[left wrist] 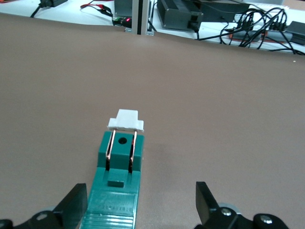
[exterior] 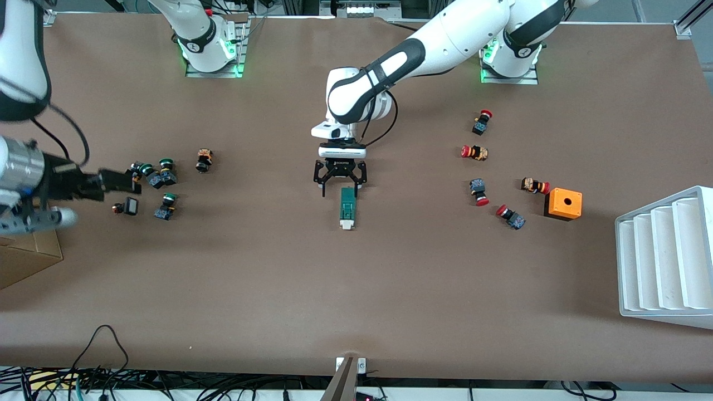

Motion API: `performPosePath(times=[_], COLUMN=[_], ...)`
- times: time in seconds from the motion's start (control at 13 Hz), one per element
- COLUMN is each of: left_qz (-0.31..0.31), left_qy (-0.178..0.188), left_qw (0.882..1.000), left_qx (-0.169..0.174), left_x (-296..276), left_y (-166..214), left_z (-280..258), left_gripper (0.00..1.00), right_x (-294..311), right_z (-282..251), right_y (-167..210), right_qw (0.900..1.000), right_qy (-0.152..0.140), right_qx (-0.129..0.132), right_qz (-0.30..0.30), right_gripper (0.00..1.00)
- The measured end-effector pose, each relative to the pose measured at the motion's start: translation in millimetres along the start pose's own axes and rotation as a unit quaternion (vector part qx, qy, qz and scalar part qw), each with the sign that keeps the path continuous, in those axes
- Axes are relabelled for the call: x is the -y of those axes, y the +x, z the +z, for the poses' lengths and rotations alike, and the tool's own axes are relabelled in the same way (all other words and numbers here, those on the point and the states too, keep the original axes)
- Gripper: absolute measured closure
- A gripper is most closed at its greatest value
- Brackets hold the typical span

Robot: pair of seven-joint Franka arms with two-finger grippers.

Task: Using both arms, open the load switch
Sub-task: 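Grasp the green switch body with the right gripper while the left gripper hovers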

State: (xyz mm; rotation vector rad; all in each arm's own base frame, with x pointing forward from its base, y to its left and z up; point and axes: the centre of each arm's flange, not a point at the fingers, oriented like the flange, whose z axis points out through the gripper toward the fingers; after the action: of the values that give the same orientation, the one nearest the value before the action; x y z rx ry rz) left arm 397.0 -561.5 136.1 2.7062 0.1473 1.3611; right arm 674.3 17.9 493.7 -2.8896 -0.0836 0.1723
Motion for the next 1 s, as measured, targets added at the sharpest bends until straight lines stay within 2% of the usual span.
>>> performPosePath(times=[0.23,0.46,0.62,0.85,1.0], left_qz=[0.014,0.034,0.033,0.027,0.023], left_qy=[-0.014,-0.026,-0.020,-0.035,-0.042], left_qw=[1.000,0.998,0.999,0.999,0.999], left_qx=[-0.023,-0.037,-0.038,-0.026,-0.022], left_x=[6,14,27,58,54], left_y=[-9,-15,-12,0,-1], left_z=[5,10,22,38,33], left_gripper=[0.00,0.00,0.00,0.00,0.00], right_x=[16,49,88,154,191], right_z=[36,77,104,153,189], right_y=[34,56,64,67,66], right_qw=[0.998,0.993,0.984,0.961,0.938], right_qy=[0.027,0.029,0.028,0.024,0.028], right_qx=[0.004,-0.001,-0.004,0.001,0.006], right_qz=[0.060,0.118,0.174,0.275,0.346], right_gripper=[0.00,0.00,0.00,0.00,0.00])
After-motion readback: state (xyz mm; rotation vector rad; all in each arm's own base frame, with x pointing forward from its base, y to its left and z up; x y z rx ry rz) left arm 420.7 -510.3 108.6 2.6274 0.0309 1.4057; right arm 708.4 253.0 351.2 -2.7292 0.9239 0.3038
